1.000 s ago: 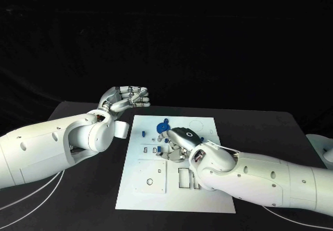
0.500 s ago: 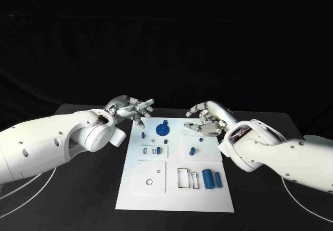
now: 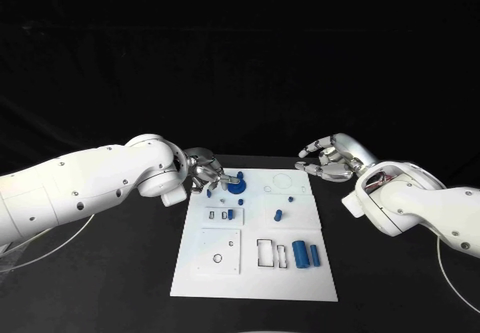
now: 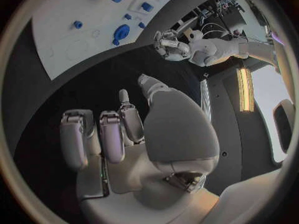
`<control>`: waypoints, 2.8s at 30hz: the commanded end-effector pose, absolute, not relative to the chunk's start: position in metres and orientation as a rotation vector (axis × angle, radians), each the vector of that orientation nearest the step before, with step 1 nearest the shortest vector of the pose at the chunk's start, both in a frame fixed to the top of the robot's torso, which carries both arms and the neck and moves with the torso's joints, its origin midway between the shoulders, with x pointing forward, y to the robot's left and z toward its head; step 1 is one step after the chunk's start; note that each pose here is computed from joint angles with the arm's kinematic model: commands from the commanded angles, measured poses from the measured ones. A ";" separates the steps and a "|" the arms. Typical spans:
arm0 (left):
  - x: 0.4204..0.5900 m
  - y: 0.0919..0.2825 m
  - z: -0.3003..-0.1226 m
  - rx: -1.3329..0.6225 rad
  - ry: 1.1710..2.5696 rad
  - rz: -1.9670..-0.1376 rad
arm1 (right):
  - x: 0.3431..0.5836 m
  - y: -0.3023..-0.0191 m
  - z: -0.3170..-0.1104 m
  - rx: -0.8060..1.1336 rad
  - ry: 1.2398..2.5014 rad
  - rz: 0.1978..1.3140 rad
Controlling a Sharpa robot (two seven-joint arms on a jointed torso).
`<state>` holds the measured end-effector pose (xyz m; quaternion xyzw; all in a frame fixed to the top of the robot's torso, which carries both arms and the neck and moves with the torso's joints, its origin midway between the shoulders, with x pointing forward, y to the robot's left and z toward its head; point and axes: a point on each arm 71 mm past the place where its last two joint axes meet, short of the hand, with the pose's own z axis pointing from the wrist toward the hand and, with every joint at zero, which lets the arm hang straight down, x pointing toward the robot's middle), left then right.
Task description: Assemble the parts on the task board
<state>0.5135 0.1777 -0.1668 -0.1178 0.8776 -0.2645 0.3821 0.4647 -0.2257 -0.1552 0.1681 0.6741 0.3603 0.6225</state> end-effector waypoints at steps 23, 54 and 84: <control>0.529 0.136 -0.187 0.007 2.432 -0.373 | 0.470 -0.234 -0.159 0.402 1.587 0.792; 0.525 0.130 -0.209 0.042 2.532 -0.352 | 0.474 -0.232 -0.160 0.415 1.578 0.809; 0.522 0.129 -0.214 0.042 2.556 -0.363 | 0.475 -0.231 -0.161 0.405 1.586 0.799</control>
